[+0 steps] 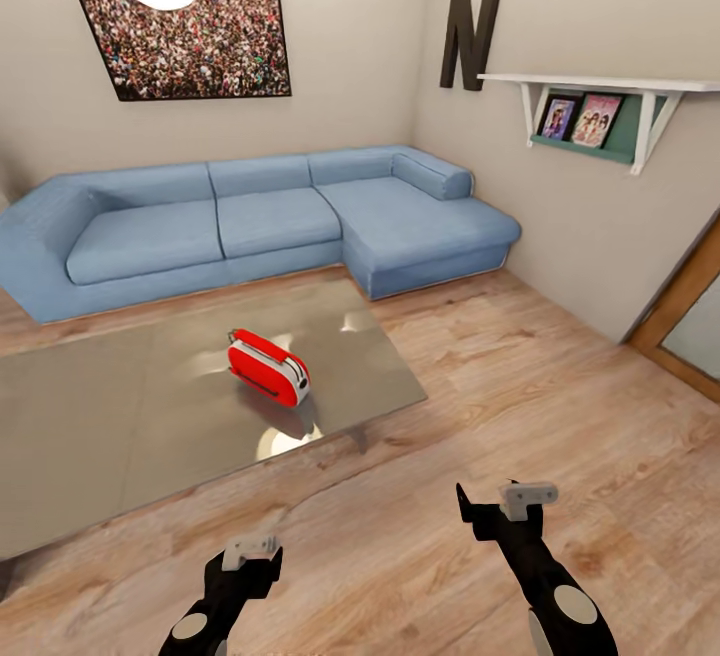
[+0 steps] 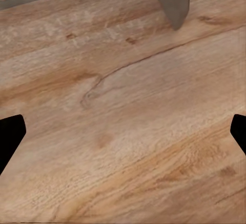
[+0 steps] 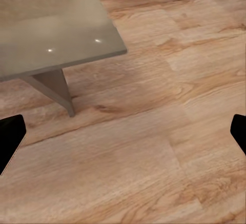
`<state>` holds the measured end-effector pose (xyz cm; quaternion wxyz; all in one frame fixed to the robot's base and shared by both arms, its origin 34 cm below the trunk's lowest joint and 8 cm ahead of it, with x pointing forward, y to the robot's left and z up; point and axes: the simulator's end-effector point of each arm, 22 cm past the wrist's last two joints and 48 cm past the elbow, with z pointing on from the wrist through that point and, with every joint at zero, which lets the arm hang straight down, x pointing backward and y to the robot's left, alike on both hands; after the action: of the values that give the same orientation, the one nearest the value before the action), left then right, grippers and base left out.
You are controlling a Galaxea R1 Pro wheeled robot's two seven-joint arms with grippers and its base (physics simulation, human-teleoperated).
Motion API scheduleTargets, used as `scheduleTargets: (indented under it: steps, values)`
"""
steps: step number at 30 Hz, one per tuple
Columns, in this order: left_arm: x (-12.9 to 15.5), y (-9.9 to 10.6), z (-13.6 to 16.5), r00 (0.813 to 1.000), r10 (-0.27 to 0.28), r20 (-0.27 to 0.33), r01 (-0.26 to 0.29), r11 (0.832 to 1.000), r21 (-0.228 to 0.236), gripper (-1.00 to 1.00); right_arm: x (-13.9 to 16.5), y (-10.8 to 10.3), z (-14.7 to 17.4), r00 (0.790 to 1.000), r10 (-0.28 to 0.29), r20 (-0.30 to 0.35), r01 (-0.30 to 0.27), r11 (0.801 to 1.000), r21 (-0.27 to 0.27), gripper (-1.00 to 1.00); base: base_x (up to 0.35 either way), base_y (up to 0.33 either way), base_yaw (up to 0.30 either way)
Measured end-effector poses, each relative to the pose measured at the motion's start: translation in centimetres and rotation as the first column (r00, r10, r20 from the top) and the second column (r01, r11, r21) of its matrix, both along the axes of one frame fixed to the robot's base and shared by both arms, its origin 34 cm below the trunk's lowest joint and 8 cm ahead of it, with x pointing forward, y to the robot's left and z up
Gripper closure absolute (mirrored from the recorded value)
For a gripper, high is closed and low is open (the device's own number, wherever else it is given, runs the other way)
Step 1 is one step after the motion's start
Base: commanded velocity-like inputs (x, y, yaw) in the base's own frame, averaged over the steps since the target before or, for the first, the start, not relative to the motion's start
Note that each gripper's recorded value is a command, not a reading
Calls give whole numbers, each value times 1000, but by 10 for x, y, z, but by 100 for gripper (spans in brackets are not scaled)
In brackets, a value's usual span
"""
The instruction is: Turn on the radio receiver that's on the table in the living room.
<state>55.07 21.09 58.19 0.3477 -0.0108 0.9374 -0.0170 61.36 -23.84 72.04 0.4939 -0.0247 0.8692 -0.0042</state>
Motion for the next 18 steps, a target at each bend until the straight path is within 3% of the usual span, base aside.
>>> scheduleTargets:
  steps: [18]
  values:
    - [0, -3, 1, 1000, 1, 2, -1, 1000, -5, -100, 1, 0, 1, 1000, 0, 3, 0, 1000, 0, -100, 0, 0, 285]
